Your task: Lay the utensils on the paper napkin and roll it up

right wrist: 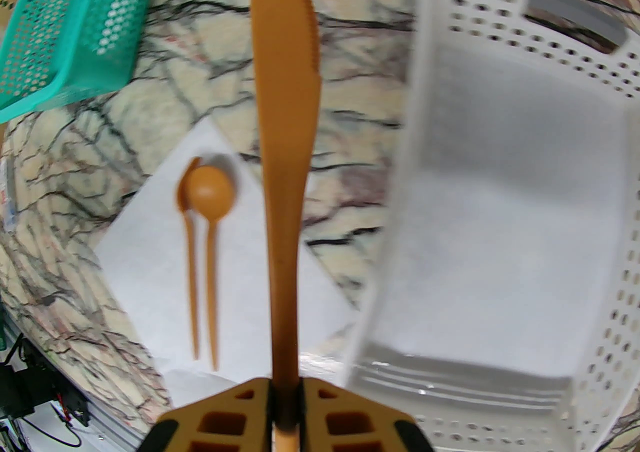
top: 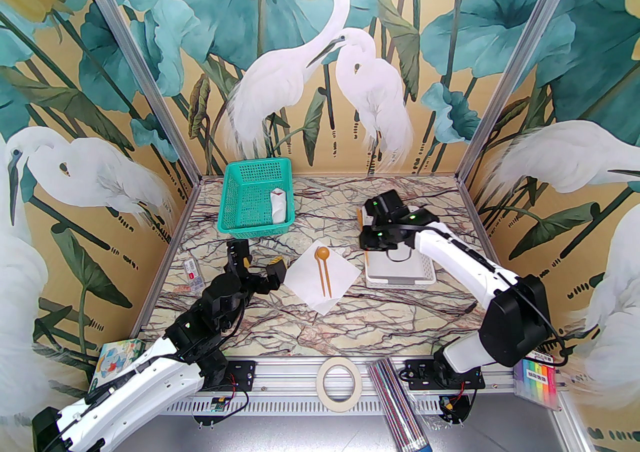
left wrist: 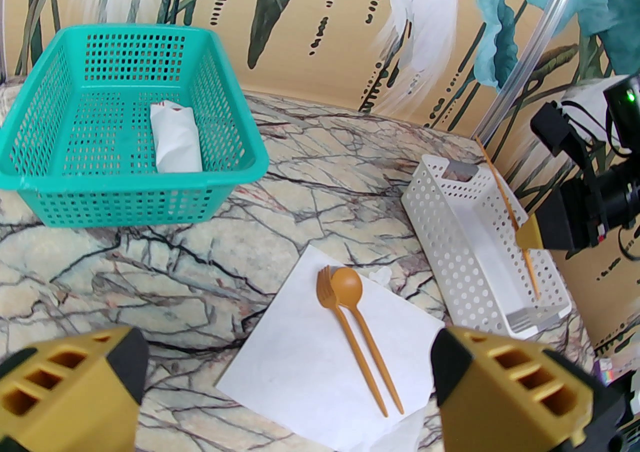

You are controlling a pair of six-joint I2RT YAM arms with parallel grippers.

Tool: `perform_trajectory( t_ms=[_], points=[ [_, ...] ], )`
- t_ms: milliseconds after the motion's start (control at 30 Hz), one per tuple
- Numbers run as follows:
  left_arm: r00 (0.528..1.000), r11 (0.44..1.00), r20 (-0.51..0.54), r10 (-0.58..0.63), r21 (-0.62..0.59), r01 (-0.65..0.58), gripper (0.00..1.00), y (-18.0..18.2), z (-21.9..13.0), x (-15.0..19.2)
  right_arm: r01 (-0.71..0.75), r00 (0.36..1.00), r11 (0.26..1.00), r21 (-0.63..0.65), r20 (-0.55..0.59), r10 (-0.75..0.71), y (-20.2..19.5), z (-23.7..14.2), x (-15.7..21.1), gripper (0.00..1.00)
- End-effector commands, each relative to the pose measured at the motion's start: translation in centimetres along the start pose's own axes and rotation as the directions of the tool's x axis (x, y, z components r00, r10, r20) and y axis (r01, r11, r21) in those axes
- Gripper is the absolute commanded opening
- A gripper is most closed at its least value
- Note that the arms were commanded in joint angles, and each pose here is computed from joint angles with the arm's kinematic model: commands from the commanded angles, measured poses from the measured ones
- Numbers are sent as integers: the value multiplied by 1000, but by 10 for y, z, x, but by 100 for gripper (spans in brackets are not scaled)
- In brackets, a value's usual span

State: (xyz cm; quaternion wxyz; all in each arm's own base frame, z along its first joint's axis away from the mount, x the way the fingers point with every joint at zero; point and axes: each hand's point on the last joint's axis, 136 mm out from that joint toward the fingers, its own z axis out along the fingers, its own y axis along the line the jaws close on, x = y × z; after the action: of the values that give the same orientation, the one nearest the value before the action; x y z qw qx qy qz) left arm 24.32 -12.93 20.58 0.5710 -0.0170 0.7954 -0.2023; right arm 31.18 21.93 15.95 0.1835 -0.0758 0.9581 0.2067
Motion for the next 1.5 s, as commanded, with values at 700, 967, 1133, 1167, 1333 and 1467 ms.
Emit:
perform_trajectory(
  t_ms=[700, 967, 1133, 1167, 1333, 1467],
  points=[
    [1000, 999, -24, -9, -37, 8, 99, 17, -8, 17, -47, 993, 998, -40, -113, 42, 83, 94, 42, 17],
    [1000, 999, -15, 5, -43, -6, 99, 21, -12, 16, -55, 987, 998, -13, -154, 53, 89, 123, 56, 17],
    [1000, 999, -10, 4, -44, -5, 100, 21, -14, 15, -49, 984, 999, 1, -174, 48, 90, 135, 59, 17],
    [1000, 999, -11, 6, -43, -6, 99, 22, -14, 15, -48, 983, 999, 3, -176, 47, 91, 136, 59, 17],
    [1000, 999, -8, 4, -47, -5, 100, 22, -14, 15, -46, 980, 999, 12, -194, 47, 90, 144, 64, 18],
    [1000, 999, -7, 9, -49, -10, 99, 22, -14, 14, -48, 977, 999, 15, -209, 50, 90, 149, 69, 17]
  ],
)
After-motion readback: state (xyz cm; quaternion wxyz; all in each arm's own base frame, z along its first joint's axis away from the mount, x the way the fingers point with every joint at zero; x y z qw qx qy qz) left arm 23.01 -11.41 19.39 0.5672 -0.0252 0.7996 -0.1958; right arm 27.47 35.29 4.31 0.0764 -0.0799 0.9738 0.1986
